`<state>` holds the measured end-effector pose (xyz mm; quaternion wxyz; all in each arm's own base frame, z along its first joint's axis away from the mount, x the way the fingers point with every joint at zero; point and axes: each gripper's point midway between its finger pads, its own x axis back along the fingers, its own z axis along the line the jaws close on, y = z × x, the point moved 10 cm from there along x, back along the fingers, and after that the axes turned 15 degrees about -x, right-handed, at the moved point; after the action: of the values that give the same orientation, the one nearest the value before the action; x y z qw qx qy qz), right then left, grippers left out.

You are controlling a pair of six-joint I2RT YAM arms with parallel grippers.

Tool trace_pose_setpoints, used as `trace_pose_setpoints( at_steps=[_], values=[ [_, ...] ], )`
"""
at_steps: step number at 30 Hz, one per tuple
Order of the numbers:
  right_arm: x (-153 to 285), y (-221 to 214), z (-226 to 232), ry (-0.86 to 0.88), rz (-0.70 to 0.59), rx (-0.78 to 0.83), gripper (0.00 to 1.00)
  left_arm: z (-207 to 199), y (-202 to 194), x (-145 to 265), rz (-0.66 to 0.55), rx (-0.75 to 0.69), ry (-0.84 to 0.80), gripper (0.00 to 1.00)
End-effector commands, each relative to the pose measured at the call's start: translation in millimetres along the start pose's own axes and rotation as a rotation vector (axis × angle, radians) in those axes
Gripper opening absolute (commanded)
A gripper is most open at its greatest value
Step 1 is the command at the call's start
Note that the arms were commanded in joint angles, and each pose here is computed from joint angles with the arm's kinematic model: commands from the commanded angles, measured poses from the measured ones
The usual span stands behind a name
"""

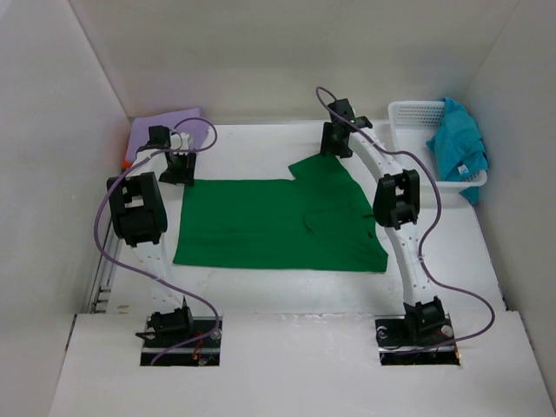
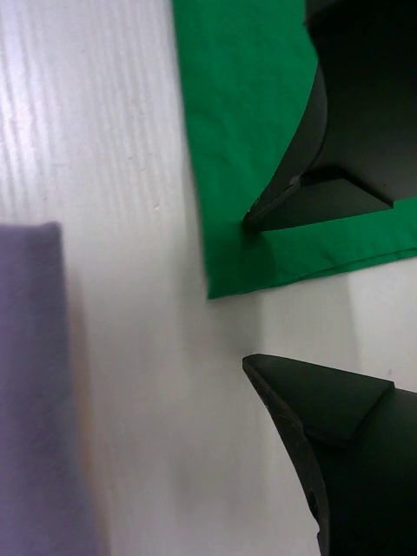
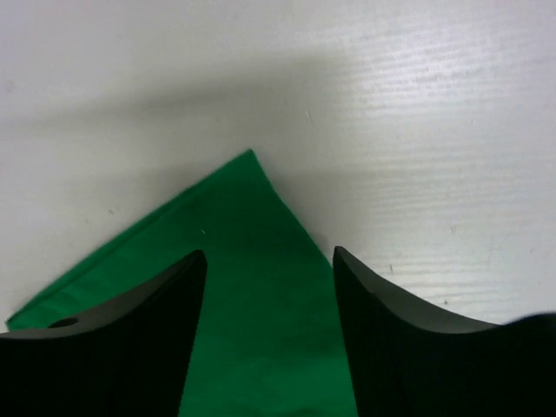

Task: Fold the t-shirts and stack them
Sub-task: Put the neatly folded tshirt into the corner of the board with the left arm

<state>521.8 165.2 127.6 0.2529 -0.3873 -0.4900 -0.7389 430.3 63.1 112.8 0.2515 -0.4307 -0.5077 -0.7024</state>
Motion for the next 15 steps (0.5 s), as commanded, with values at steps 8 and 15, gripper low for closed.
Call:
trace_pose_setpoints(
  at_steps=[8,15],
  values=[
    [1.3,-2.0,16.8,0.064,0.034,-0.035,0.28,-11.4,8.6,-24.8,0.007,0.061,-0.153,0.55],
    [4.1,-0.7,13.0,0.071,0.046,-0.033,0.15,-24.6,3.2,-31.8,0.042,0.042,-0.221,0.22]
  ],
)
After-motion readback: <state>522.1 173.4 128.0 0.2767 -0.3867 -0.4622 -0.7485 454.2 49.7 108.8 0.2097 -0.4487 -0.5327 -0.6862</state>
